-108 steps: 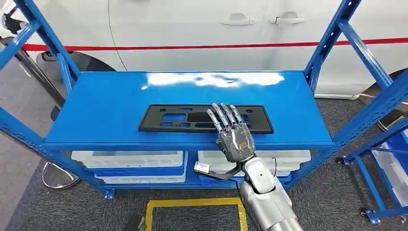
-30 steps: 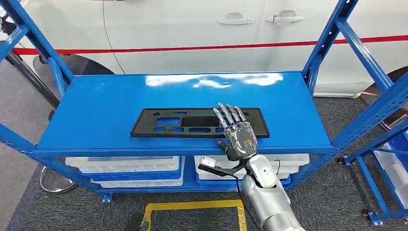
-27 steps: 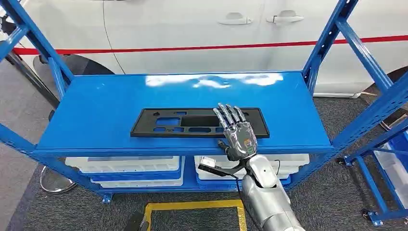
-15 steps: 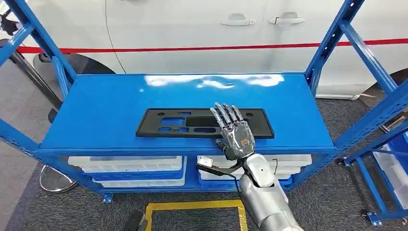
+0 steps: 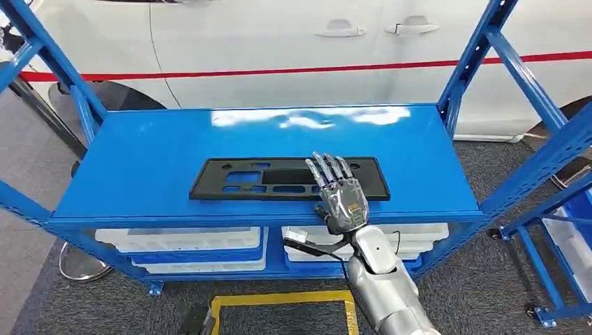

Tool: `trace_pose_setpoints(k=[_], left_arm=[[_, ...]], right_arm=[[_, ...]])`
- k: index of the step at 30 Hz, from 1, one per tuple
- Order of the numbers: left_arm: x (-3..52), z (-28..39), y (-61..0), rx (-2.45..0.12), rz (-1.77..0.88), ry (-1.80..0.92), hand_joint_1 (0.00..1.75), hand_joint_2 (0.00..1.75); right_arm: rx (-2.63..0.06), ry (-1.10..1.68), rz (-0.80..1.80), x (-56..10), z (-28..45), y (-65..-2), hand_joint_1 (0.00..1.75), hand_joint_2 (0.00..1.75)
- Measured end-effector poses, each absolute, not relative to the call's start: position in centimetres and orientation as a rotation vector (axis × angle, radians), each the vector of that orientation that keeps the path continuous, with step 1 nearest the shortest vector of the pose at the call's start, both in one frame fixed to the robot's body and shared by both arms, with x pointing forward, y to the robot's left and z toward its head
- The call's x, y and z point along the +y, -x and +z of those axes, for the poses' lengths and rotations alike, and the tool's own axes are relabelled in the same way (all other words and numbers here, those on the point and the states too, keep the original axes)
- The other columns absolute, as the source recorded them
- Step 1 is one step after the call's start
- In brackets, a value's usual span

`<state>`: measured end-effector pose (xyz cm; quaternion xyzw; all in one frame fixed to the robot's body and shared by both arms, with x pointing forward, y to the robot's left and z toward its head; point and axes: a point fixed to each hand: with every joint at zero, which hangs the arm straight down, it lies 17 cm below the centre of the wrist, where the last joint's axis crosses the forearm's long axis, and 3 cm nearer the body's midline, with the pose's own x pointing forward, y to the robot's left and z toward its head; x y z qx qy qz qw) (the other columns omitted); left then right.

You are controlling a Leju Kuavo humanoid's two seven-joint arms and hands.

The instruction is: Take the parts from the cabinet and place them on the table.

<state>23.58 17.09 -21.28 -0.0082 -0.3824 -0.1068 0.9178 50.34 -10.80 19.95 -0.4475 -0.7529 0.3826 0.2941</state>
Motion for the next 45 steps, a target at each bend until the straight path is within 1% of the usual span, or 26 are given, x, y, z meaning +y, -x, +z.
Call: trace_pose_setpoints(k=[10, 29, 37, 45], left_arm=[[17.3, -21.2, -23.7, -0.790, -0.217, 0.015, 0.00, 0.00], [16.1, -20.9, -23.4, -0.817, -0.242, 0.066, 0.00, 0.00], [16.2, -21.3, -22.3, -0.801, -0.240, 0.069, 0.00, 0.00], [17.1, -21.4, -22.7, -0.794, -0.219, 0.040, 0.00, 0.00]], right_arm=[[-2.005, 1.161, 1.059, -9.5, 19.1, -50.1, 0.00, 1.75], [-2.002, 1.149, 1.059, -9.9, 18.8, -50.3, 0.00, 1.75], [-2.006, 1.141, 1.065, -9.7, 18.6, -50.1, 0.00, 1.75], [-2.023, 1.144, 1.051, -9.4, 19.3, -50.0, 0.00, 1.75]])
